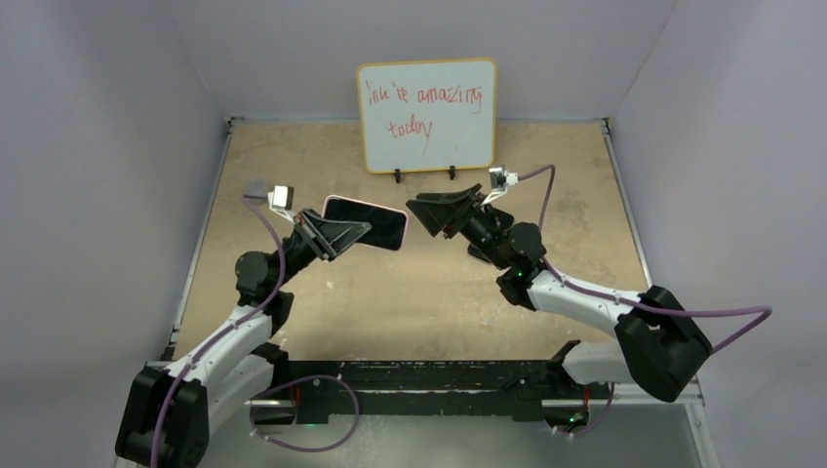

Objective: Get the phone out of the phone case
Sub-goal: Remove the phone case from the phone.

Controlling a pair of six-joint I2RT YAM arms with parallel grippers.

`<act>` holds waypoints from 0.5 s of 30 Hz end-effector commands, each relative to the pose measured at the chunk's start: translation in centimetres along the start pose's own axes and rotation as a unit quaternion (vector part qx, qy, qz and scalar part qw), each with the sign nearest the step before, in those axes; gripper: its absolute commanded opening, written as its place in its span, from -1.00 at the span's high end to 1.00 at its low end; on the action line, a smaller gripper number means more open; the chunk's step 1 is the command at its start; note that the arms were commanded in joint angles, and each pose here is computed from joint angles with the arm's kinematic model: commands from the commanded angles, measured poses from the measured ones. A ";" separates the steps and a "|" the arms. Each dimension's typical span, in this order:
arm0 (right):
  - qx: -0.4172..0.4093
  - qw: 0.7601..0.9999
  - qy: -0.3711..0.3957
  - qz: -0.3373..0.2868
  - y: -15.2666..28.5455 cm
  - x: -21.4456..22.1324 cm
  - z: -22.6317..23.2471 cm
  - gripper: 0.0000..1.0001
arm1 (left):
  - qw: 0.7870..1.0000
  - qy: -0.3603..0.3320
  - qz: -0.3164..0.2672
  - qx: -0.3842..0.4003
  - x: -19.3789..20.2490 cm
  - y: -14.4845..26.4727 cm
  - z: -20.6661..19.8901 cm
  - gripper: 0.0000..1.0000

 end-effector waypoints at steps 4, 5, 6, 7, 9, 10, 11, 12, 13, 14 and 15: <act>-0.077 0.997 -0.010 -0.019 -1.4 -0.6 3.5 -0.27 | 0.998 -0.024 -0.038 0.039 -1.0 0.1 -1.8 1.00; -0.079 0.997 -0.011 -0.017 -1.5 -0.4 3.6 -0.27 | 0.998 -0.023 -0.038 0.040 -1.0 0.1 -1.8 1.00; -0.081 0.997 -0.011 -0.016 -1.6 -0.3 3.7 -0.27 | 0.998 -0.022 -0.039 0.041 -1.0 0.1 -1.8 1.00; -0.083 0.996 -0.012 -0.016 -1.6 -0.2 3.8 -0.26 | 0.998 -0.022 -0.041 0.042 -1.1 0.1 -1.9 1.00; -0.086 0.996 -0.010 -0.016 -1.7 0.2 3.9 -0.26 | 0.998 -0.022 -0.045 0.040 -1.1 0.1 -1.9 1.00; -0.084 0.996 -0.010 -0.015 -1.8 0.4 3.8 -0.24 | 0.998 -0.020 -0.045 0.038 -1.1 0.1 -1.8 1.00; -0.080 0.997 -0.009 -0.013 -1.9 0.6 3.6 -0.24 | 0.998 -0.019 -0.045 0.039 -1.2 0.0 -1.8 1.00; -0.078 0.997 -0.012 -0.013 -2.0 0.7 3.4 -0.21 | 0.998 -0.018 -0.046 0.041 -1.2 0.0 -1.8 1.00; -0.081 0.997 -0.014 -0.014 -2.0 0.8 3.3 -0.17 | 0.998 -0.018 -0.048 0.046 -1.2 0.0 -2.0 1.00; -0.084 0.996 -0.017 -0.014 -2.1 0.9 3.3 -0.12 | 0.998 -0.017 -0.049 0.047 -1.3 0.0 -2.0 1.00; -0.088 0.996 -0.021 -0.015 -2.1 1.0 3.3 -0.08 | 0.997 -0.017 -0.051 0.047 -1.3 0.1 -2.1 1.00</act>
Point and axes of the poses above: each gripper's point midway between its finger pads, its own y axis back along the fingers, its own z axis along the line the jaws close on, x = y × z, the point moved 8 cm from there along y, back along the fingers, and after that the axes turned 14 degrees about -y, right-handed, at the moved point
